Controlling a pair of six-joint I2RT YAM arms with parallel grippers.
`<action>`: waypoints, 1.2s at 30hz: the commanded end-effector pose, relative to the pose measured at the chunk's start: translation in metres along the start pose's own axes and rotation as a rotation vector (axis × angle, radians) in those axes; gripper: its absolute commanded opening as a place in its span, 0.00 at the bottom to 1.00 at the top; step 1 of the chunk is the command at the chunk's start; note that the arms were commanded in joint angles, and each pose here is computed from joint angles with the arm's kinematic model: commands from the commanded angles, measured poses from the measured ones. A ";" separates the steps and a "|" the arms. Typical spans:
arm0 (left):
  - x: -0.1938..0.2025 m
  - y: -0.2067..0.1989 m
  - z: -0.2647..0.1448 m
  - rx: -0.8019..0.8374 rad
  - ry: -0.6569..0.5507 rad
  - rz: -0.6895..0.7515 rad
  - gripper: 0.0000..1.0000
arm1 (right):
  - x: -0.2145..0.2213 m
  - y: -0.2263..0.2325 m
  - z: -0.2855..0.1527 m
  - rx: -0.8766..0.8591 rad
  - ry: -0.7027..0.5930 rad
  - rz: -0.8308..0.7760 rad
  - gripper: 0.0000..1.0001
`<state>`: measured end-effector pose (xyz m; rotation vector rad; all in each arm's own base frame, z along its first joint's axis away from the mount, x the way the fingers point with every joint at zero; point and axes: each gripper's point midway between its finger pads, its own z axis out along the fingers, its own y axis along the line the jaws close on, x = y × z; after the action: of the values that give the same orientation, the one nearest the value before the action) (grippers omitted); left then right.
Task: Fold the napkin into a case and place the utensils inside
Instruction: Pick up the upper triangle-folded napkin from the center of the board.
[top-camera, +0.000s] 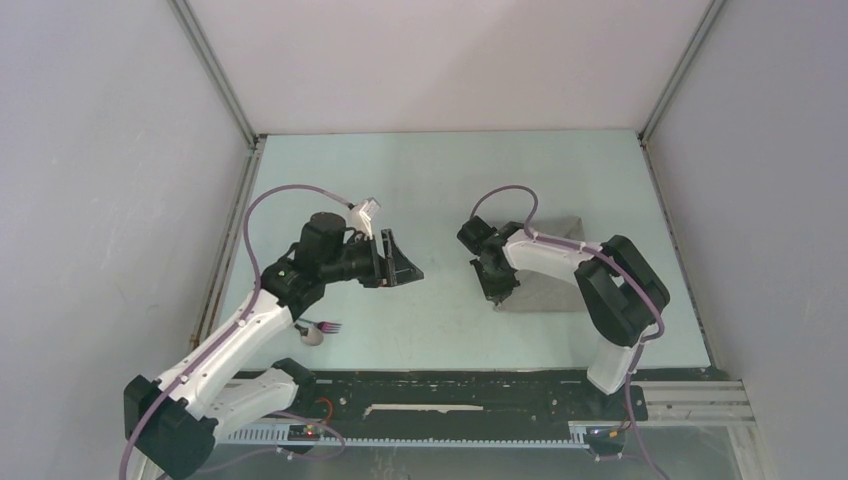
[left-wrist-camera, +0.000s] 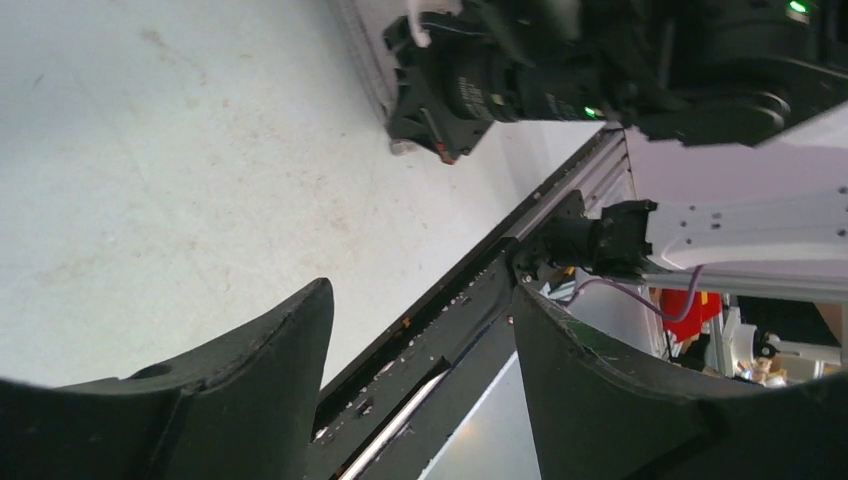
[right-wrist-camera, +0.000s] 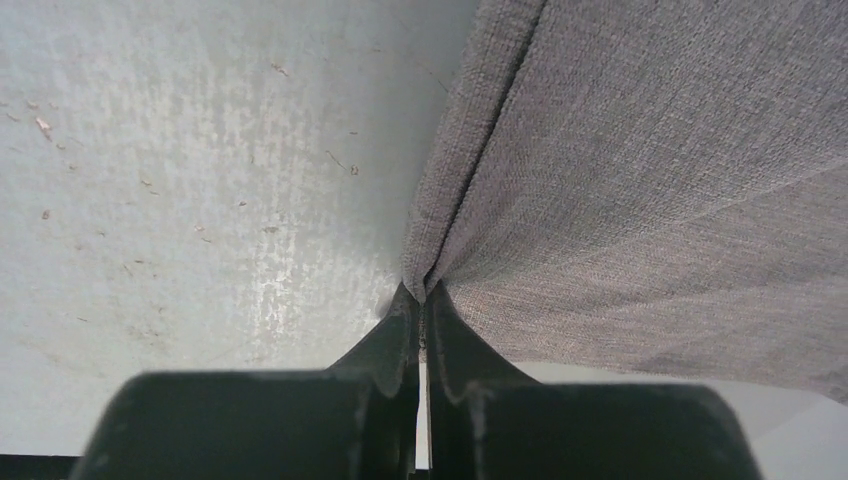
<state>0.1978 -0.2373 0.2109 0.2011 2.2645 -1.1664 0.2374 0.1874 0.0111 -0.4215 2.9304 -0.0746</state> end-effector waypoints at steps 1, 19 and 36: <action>-0.014 0.015 0.002 -0.029 -0.077 -0.075 0.73 | -0.021 0.000 0.006 0.028 -0.144 -0.064 0.00; -0.037 0.066 0.114 0.047 -0.146 -0.679 0.86 | -0.012 0.014 -0.043 -0.174 -0.218 -0.023 0.00; -0.026 0.055 0.228 0.131 -0.032 -0.705 0.99 | -0.010 0.005 -0.067 -0.255 -0.248 0.019 0.00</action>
<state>0.3280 -0.3668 0.0774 -0.6372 2.3372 -1.6062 0.2336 0.1932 0.0646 -0.3972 2.7419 0.2682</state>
